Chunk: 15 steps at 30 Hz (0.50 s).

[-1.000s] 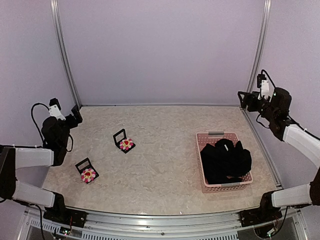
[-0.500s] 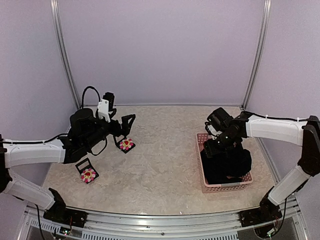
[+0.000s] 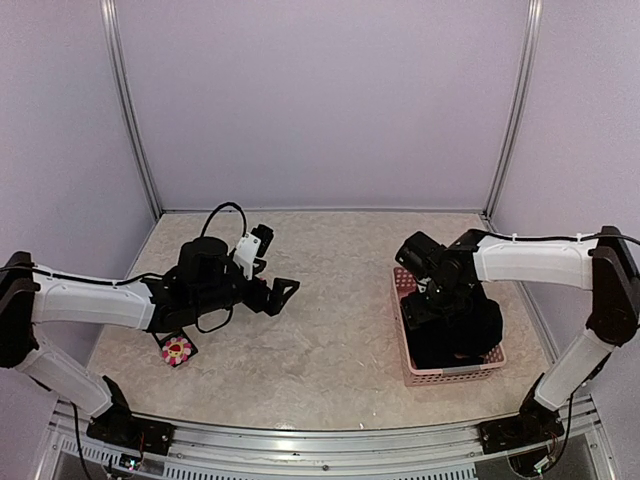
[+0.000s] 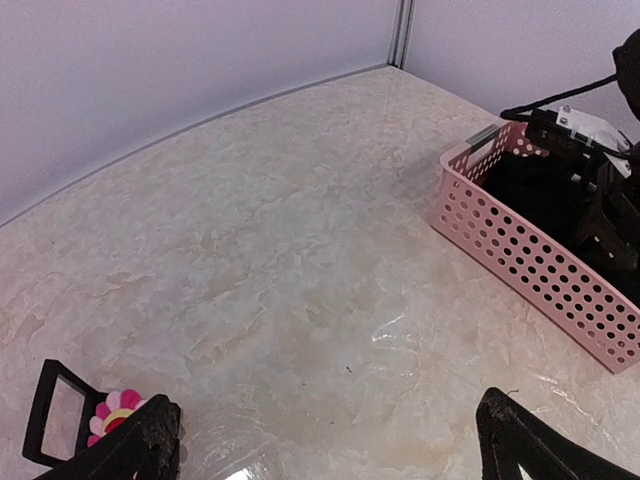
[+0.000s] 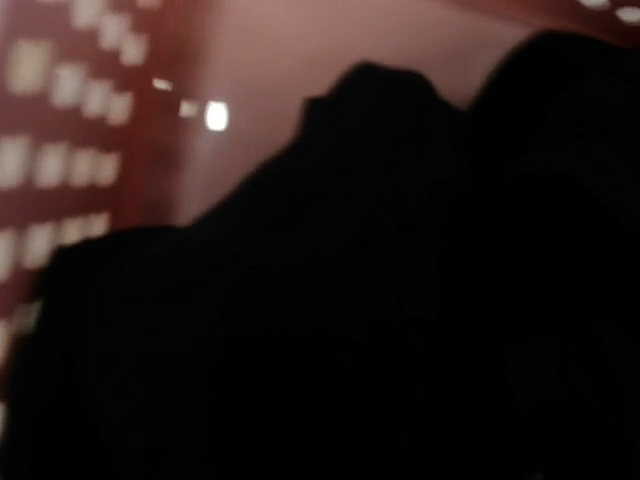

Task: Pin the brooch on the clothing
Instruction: Pick up the crumpled clothing from the bin, then place the crumpled clothing at the center of the board.

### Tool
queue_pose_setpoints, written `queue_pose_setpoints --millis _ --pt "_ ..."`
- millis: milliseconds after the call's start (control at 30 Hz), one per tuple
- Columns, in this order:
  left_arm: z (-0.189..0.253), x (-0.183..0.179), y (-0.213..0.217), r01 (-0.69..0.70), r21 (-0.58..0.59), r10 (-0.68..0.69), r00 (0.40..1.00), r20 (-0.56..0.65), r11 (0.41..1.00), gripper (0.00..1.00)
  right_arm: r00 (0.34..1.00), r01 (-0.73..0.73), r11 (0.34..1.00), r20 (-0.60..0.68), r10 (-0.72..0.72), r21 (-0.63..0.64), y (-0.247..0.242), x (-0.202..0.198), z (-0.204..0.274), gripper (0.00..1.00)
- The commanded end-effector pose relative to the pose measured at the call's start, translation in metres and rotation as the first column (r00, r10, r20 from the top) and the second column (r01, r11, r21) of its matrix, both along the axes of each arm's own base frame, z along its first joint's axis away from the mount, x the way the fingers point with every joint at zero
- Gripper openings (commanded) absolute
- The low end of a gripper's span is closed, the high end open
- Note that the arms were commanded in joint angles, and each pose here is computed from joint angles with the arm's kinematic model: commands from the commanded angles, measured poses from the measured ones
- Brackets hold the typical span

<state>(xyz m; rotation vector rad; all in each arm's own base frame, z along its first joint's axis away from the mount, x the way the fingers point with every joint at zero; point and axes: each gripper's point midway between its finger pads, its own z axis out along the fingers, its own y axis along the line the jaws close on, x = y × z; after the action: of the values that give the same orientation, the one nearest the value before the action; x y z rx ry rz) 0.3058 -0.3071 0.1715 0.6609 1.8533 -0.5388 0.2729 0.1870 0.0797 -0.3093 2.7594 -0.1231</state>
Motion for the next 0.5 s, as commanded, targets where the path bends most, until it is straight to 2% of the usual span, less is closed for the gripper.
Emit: queue_pose_setpoints --millis 0,67,133,167,300,333,400,467 --pt "0.028 -0.003 -0.004 0.019 -0.047 -0.017 0.999 0.036 0.999 0.99 0.998 0.025 0.992 -0.047 -0.031 -0.123 -0.023 -0.007 -0.036 0.80" --pt "0.035 -0.006 -0.003 0.029 -0.061 -0.026 0.999 0.048 0.998 0.99 0.997 0.007 0.994 -0.072 -0.015 -0.111 -0.018 -0.007 -0.043 0.52" --pt "0.040 -0.007 -0.001 0.028 -0.066 -0.024 0.998 0.054 0.997 0.99 0.999 0.003 0.993 -0.054 -0.009 -0.118 -0.016 0.000 -0.032 0.16" --pt "0.043 -0.008 0.000 0.024 -0.069 -0.020 0.998 0.056 0.997 0.99 1.000 0.011 0.993 -0.006 -0.012 -0.119 -0.014 0.010 -0.011 0.00" --pt "0.071 -0.013 0.006 0.019 -0.121 -0.010 0.997 0.082 0.992 0.99 0.968 0.099 0.981 0.244 -0.056 -0.168 -0.028 0.043 0.115 0.00" --pt "0.079 -0.015 0.008 0.022 -0.140 -0.008 0.995 0.096 0.990 0.99 0.946 0.088 0.989 0.321 -0.045 -0.120 -0.021 0.049 0.158 0.00" --pt "0.096 -0.019 0.013 0.025 -0.170 -0.003 0.992 0.129 0.985 0.99 0.894 -0.024 1.000 0.447 0.021 0.001 0.009 0.053 0.232 0.00" --pt "0.108 -0.021 0.018 0.019 -0.186 0.011 0.988 0.156 0.982 0.99 0.821 -0.227 0.964 0.559 0.115 0.135 0.055 0.045 0.298 0.00"
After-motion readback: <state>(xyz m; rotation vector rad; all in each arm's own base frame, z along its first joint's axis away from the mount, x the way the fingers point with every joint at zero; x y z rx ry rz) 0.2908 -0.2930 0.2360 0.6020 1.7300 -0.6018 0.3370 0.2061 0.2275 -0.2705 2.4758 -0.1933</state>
